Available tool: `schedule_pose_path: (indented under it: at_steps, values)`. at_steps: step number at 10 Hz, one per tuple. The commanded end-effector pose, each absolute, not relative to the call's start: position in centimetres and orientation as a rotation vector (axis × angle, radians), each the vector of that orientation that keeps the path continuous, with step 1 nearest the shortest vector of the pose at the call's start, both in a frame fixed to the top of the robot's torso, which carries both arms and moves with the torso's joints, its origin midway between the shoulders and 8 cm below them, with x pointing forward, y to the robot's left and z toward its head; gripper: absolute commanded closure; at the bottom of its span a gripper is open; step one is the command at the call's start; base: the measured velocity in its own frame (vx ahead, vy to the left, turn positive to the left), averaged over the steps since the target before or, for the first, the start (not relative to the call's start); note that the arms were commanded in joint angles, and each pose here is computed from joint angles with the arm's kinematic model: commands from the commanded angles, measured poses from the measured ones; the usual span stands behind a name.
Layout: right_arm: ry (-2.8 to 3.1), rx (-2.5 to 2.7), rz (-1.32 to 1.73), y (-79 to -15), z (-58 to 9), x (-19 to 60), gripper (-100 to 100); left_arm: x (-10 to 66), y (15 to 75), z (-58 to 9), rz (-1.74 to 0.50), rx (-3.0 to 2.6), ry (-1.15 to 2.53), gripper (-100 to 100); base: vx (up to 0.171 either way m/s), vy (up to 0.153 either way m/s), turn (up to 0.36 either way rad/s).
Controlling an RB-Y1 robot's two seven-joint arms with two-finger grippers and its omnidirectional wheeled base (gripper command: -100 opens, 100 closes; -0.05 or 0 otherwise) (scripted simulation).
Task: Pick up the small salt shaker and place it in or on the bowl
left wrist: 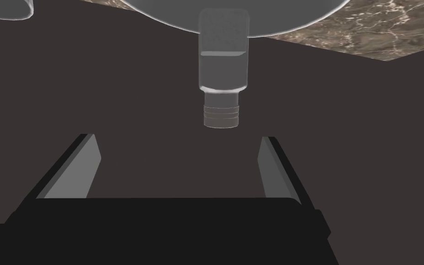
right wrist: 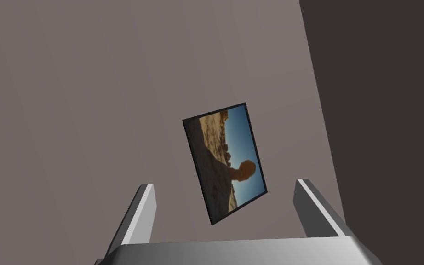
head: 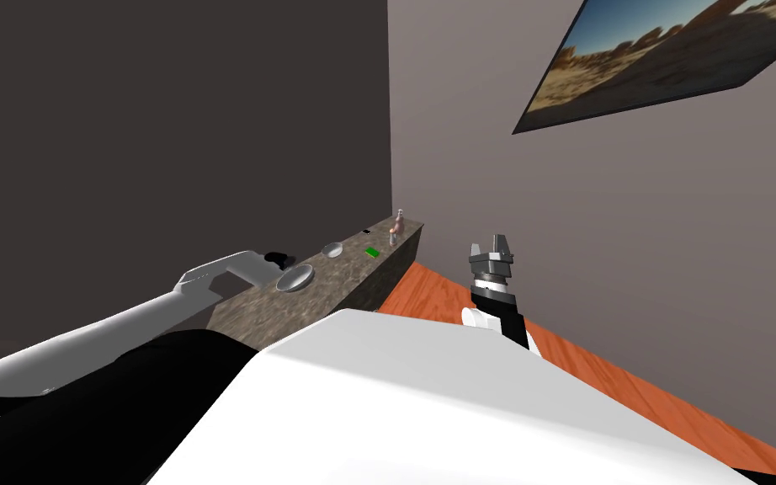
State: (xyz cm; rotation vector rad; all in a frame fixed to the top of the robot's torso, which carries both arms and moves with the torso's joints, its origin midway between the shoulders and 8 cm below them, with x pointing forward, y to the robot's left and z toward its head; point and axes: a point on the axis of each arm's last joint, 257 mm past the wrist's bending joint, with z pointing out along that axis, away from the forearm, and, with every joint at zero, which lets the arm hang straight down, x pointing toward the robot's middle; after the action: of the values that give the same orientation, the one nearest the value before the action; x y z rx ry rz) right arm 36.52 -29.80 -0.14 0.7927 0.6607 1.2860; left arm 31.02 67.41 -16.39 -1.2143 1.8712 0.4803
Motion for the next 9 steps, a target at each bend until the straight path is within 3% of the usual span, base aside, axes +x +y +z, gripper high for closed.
schedule_pose_path:
  at_steps: [1,9]
  values:
    - [0.661,0.793,1.286,-29.8,-0.1,36.5,0,31.7,67.0,-16.0,0.469,-1.231,1.870,-100,-0.046,0.035,-0.014]
    - [0.661,0.793,1.286,-29.8,-0.1,36.5,0,34.2,65.4,-12.7,0.489,-1.219,1.870,-100,-0.033,0.024,-0.007]
